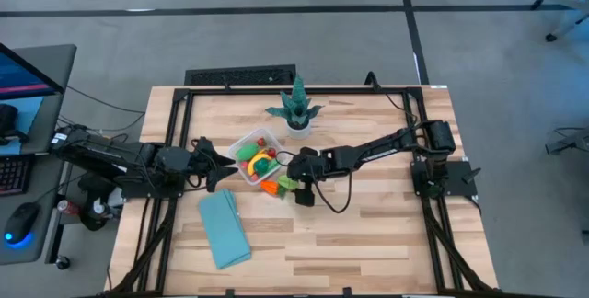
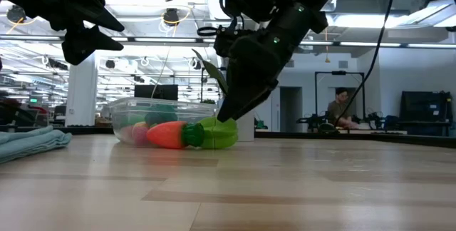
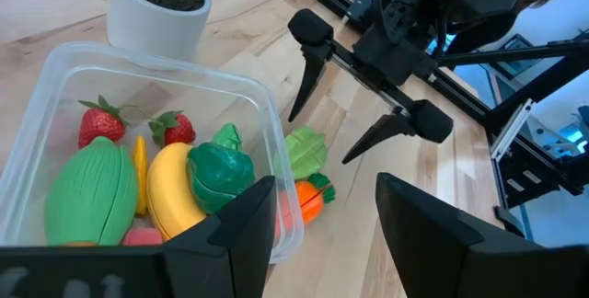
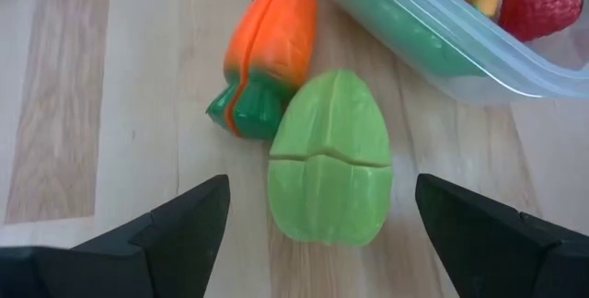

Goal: Pick and placing Produce into tupperware
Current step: Put the green star fruit into the transparent container

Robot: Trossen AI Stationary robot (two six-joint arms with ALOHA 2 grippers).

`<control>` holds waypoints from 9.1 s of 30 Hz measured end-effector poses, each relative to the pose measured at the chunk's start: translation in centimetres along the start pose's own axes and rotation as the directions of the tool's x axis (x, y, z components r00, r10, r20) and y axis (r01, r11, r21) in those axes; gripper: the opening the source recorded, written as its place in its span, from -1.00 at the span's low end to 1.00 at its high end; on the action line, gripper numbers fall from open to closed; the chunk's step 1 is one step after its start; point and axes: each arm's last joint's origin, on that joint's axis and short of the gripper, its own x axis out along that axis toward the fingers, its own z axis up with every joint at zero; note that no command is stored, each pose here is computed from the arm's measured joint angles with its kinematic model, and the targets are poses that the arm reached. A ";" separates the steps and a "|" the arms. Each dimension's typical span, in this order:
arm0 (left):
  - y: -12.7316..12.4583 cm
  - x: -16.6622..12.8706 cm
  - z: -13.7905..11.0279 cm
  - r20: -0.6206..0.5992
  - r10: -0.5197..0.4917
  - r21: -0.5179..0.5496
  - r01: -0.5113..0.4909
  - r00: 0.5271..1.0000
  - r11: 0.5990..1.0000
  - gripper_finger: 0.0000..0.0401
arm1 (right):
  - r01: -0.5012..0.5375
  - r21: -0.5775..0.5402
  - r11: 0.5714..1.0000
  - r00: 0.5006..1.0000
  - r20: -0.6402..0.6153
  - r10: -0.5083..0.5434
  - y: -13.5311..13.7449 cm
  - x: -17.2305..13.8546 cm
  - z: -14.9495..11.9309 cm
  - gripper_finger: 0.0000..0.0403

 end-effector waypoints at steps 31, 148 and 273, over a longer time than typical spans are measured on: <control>0.1 0.0 -0.1 0.001 0.017 0.005 -0.017 1.000 1.000 -0.11 | 0.028 0.030 0.999 0.999 0.014 -0.029 0.0 1.6 -0.3 0.70; 0.2 0.0 -0.1 0.001 0.028 0.006 -0.028 1.000 1.000 -0.11 | 0.033 0.083 0.996 0.999 -0.029 -0.030 -0.3 2.4 -0.9 0.08; 0.2 0.0 0.0 0.031 0.044 0.002 -0.045 0.999 0.999 -0.11 | 0.066 0.296 0.953 0.863 0.462 -0.203 -4.5 1.0 5.8 0.08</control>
